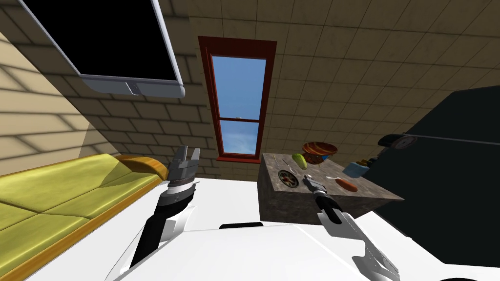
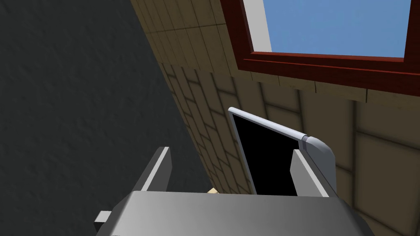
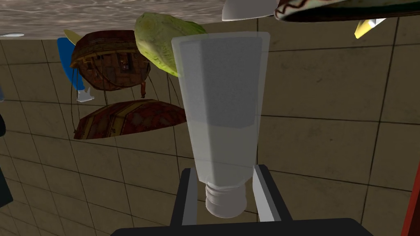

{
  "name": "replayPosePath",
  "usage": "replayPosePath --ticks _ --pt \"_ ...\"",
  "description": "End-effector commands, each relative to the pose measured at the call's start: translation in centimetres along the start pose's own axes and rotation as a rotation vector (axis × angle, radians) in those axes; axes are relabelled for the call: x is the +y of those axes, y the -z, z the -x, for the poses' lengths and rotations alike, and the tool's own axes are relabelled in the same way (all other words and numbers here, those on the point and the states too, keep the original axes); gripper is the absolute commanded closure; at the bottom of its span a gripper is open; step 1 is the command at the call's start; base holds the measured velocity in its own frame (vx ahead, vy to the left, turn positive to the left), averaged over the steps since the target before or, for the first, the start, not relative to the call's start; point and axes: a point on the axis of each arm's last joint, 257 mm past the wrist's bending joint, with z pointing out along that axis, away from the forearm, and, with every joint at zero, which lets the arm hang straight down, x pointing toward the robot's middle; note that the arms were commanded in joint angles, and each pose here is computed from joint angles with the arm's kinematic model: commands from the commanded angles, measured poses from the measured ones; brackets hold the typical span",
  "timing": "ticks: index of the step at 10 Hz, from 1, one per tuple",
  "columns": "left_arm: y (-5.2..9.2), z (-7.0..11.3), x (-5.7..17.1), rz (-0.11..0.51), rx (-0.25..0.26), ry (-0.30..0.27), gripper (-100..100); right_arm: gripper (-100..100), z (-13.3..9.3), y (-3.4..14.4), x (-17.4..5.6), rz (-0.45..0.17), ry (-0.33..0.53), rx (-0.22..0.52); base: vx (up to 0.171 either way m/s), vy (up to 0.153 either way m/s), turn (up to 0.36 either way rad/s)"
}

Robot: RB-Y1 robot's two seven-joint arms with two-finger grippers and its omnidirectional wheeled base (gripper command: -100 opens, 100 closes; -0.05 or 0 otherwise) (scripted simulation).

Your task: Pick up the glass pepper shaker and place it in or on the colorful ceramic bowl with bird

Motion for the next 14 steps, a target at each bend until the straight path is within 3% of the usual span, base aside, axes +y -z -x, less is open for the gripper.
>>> replayPosePath --ticks 1,5,12,13,14 --pt "0.0 0.0 0.0 0.000 0.000 0.000 0 100 0.4 0.0 -0.7 -0.018 0.012 0.007 0.060 0.194 0.022" --pt "0.0 0.0 0.0 0.000 0.000 0.000 0 100 0.5 -0.4 -1.7 -0.037 0.042 0.046 0.022 0.115 0.058" --pt "0.0 0.0 0.0 0.000 0.000 0.000 0 100 0.6 -1.2 -2.4 -0.050 0.070 0.088 0.002 0.055 0.064" --pt "0.0 0.0 0.0 0.000 0.000 0.000 0 -100 0.5 -1.2 -2.4 -0.051 0.069 0.089 0.000 0.000 0.000" --pt "0.0 0.0 0.0 0.000 0.000 0.000 0 -100 0.5 -1.2 -2.4 -0.051 0.069 0.089 0.000 0.000 0.000"
